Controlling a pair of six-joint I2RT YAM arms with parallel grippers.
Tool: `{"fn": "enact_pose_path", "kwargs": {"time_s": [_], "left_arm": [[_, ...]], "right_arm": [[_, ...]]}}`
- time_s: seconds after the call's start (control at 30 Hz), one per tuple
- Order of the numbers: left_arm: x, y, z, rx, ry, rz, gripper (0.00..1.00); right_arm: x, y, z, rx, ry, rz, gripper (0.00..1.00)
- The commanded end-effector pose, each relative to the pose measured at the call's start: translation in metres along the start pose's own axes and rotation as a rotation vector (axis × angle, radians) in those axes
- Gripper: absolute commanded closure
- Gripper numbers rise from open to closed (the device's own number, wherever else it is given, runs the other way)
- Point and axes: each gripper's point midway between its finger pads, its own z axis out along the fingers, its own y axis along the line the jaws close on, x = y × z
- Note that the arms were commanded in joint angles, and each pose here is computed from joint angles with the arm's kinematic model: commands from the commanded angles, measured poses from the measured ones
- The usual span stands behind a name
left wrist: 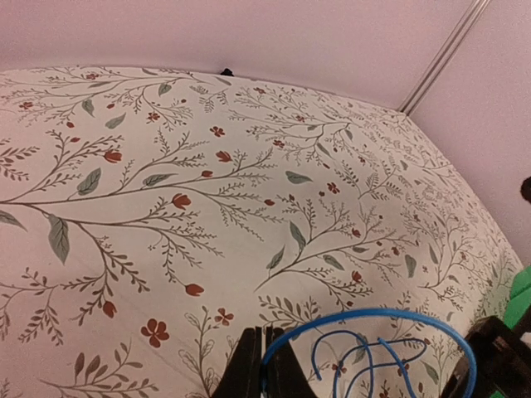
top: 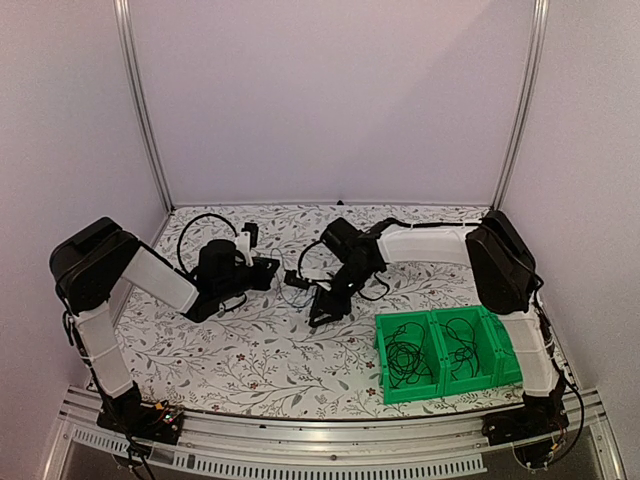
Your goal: Untangle the cables
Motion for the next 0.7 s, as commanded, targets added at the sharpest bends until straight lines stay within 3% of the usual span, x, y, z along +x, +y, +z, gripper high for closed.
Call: {"fn": "enact_pose_path", "kwargs": {"time_s": [0.0,0.13,0.23,0.67], "left_arm": [[-0.014,0.001,-0.005,0.007,-0.027,0.004,1.00],[-0.015,0.001,-0.006,0.011,-0.027,0.005,1.00],[-0.016,0.000,-0.006,0.021,-0.028,0.010,1.00],[-0.014,-0.001,-0.006,0.030,-0.026,0.010,1.00]], "right_arm": [[-0.038,-0.018,-0.073,0.179,-0.085,-0.117,0.59],[-0.039,-0.054,-0.101,0.293,-0.115,-0.125,0.38],[-0.037,-0.071,-0.106,0.348,-0.101,-0.142,0.31],[-0.013,-0.079,-0.057,0.203,-0.060,-0.088,0.31]]}}
